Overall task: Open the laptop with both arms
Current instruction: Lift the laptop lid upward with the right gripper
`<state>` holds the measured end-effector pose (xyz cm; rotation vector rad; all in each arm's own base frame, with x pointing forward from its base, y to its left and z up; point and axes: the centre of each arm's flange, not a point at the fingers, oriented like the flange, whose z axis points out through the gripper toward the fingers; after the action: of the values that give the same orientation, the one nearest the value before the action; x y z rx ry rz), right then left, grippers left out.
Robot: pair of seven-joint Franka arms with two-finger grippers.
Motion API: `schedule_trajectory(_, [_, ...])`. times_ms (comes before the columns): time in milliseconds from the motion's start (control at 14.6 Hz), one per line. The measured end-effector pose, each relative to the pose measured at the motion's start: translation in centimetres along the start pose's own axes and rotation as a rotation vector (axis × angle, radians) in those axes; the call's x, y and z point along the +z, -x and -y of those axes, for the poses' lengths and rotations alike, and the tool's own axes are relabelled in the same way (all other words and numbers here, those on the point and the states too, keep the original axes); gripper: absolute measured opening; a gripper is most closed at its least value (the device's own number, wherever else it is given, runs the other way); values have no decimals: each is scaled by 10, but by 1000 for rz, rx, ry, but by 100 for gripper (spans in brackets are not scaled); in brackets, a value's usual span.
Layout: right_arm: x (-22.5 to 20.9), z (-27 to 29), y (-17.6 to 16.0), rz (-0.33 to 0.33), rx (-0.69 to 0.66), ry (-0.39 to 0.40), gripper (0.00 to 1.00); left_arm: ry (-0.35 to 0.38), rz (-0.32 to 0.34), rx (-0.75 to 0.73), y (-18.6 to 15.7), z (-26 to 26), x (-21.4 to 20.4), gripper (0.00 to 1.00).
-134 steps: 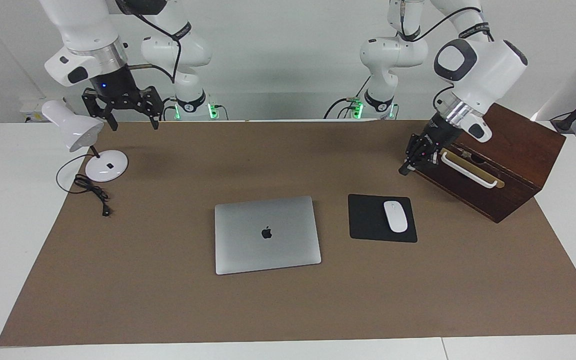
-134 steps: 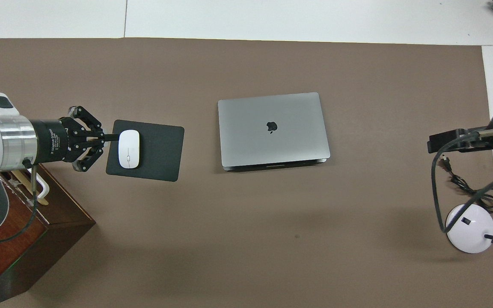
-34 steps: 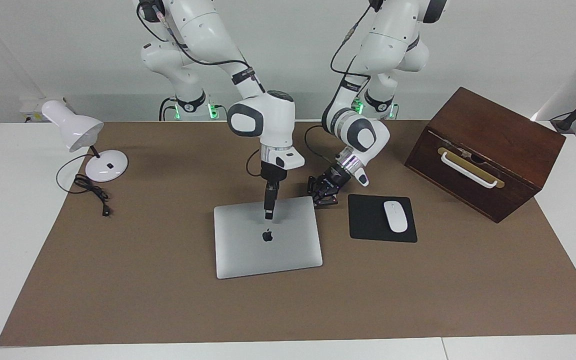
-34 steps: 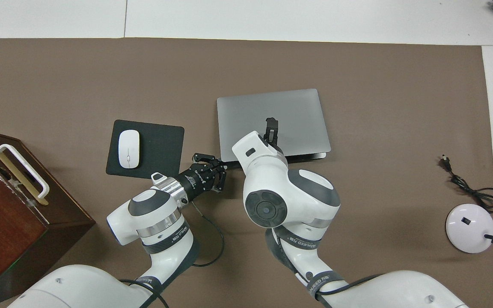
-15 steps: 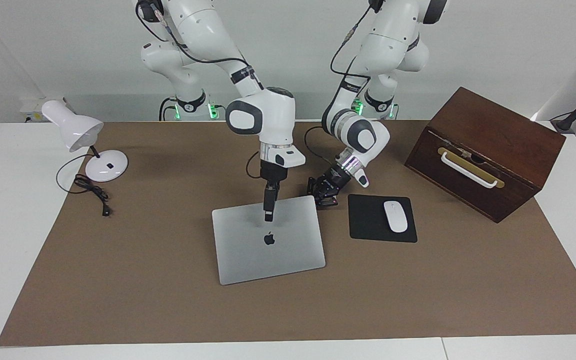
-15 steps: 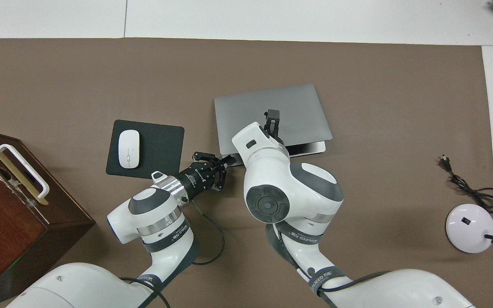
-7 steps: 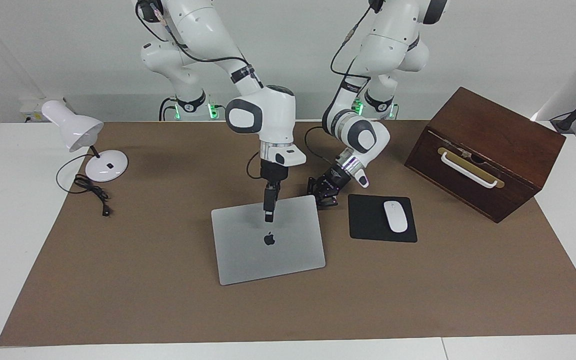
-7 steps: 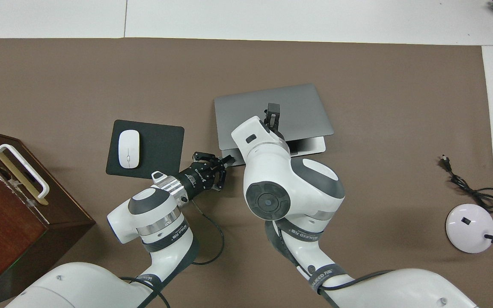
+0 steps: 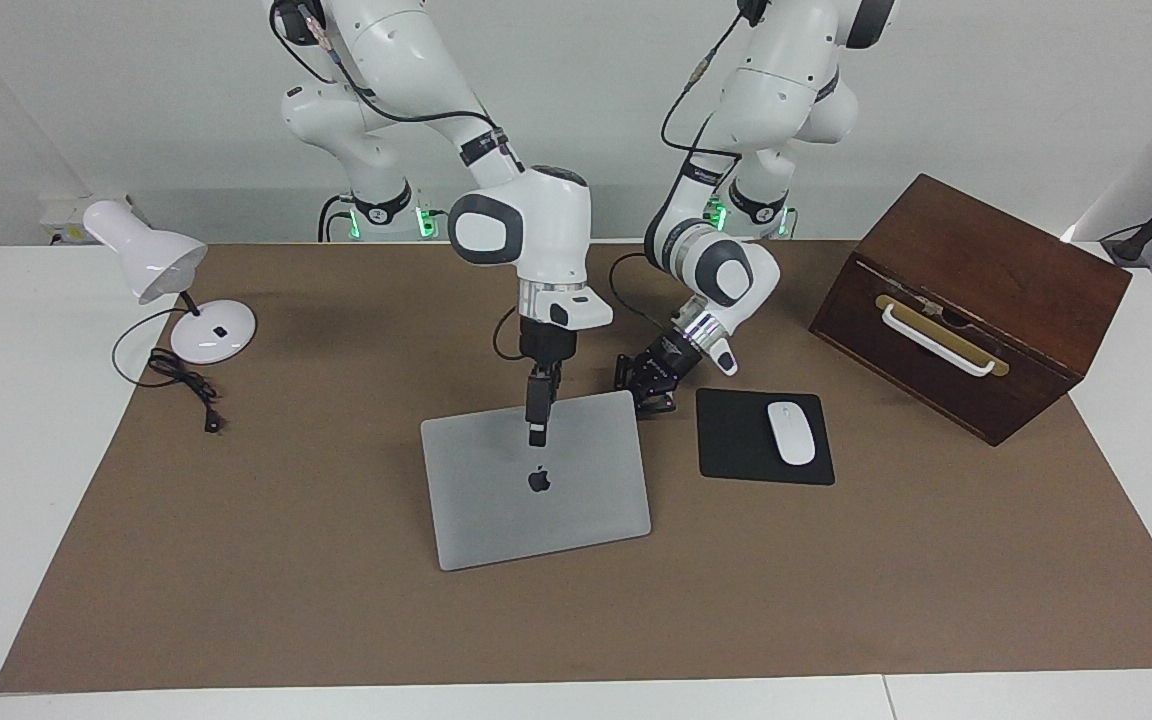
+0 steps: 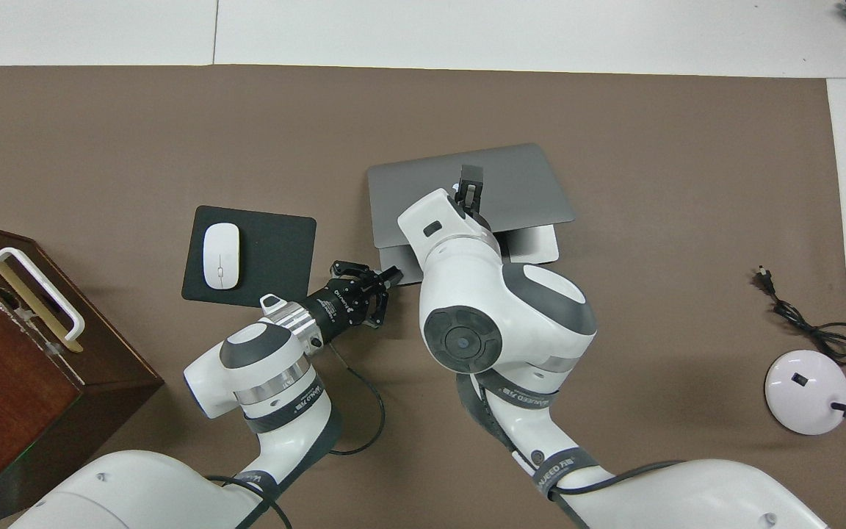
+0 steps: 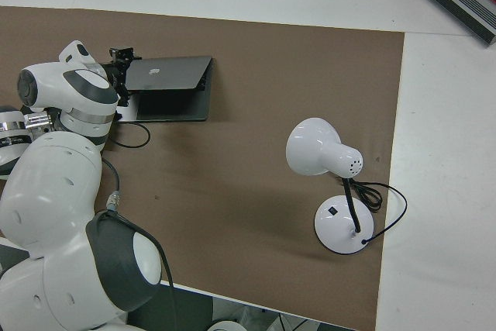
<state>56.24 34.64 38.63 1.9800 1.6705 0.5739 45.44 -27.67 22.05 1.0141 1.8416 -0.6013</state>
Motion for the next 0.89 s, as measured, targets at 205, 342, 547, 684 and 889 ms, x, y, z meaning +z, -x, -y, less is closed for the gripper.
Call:
schedule_trajectory(205, [-1, -6, 0, -1, 2, 11, 100, 3, 2, -7, 0, 0, 0, 1])
schedule_trajectory(342, [-2, -7, 0, -2, 3, 13, 100, 4, 2, -8, 0, 0, 0, 1])
schedule_trajectory(547, [-3, -12, 0, 6, 9, 18, 100, 5, 3, -10, -1, 0, 0, 1])
schedule_trajectory(684, [-5, -16, 0, 13, 11, 25, 100, 5, 3, -11, -1, 1, 0, 1])
schedule_trajectory(889, [-5, -20, -2, 13, 10, 33, 100, 5, 3, -11, -1, 1, 0, 1])
